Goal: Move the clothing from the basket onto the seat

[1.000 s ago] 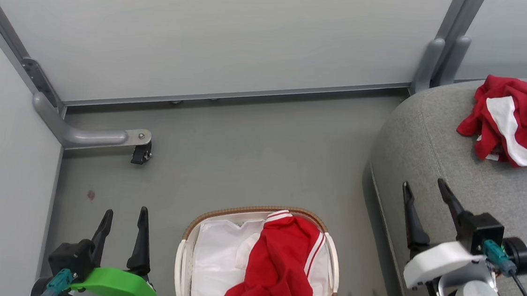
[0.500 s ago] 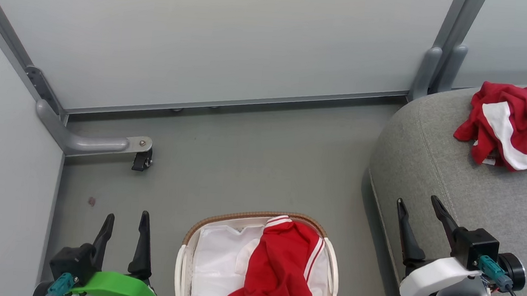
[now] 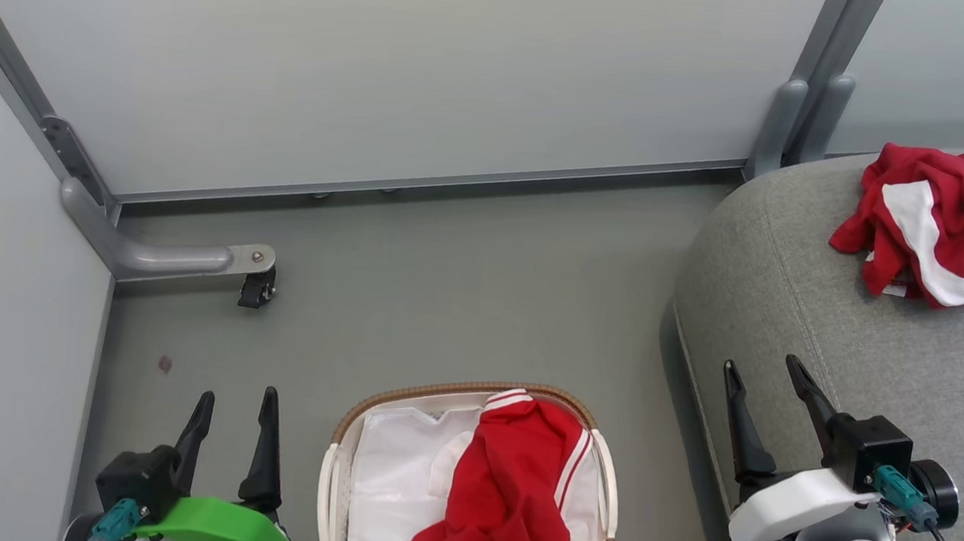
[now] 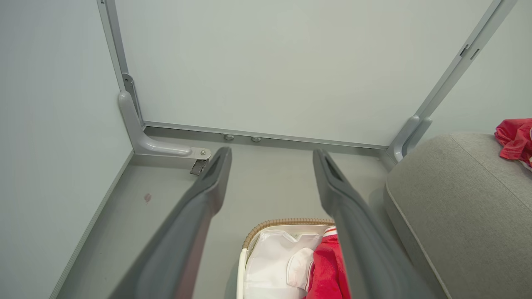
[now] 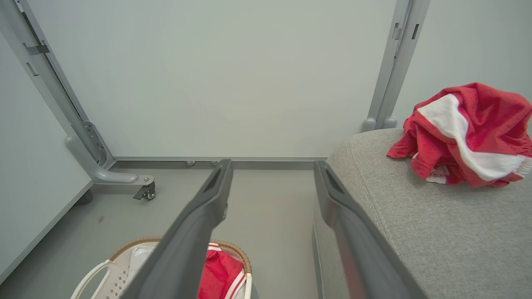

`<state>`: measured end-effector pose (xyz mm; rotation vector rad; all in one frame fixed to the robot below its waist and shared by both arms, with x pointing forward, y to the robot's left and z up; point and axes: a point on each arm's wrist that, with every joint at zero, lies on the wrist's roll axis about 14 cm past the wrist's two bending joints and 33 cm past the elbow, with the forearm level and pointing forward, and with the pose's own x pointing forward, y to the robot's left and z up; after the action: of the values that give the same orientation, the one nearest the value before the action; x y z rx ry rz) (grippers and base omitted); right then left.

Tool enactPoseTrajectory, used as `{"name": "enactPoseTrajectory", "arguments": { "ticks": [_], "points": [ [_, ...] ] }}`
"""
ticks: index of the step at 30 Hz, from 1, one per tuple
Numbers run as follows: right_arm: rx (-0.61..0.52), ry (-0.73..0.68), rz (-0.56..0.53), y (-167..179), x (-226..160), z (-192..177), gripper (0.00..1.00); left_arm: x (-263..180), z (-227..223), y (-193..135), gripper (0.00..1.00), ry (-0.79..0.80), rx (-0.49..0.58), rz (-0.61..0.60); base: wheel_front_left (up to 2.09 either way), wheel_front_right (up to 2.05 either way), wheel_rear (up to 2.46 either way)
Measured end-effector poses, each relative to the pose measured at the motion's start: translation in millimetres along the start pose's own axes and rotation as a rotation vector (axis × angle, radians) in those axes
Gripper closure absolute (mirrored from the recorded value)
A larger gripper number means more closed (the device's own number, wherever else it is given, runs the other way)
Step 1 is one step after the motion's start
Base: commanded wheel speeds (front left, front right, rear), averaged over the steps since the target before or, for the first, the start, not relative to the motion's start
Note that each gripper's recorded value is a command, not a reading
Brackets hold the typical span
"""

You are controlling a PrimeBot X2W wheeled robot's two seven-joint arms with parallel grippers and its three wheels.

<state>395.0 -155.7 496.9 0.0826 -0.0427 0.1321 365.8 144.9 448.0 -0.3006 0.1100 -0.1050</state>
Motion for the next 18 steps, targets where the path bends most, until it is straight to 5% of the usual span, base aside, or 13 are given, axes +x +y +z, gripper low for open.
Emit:
{"name": "enactPoseTrajectory", "arguments": {
  "ticks": [18],
  "points": [
    [-0.010,-0.049,-0.043,-22.3,43.8,7.8,0.00,61.5,-40.5,-48.7,0.00,0.134,0.067,-0.189,0.00,0.00,0.00]
  ]
}}
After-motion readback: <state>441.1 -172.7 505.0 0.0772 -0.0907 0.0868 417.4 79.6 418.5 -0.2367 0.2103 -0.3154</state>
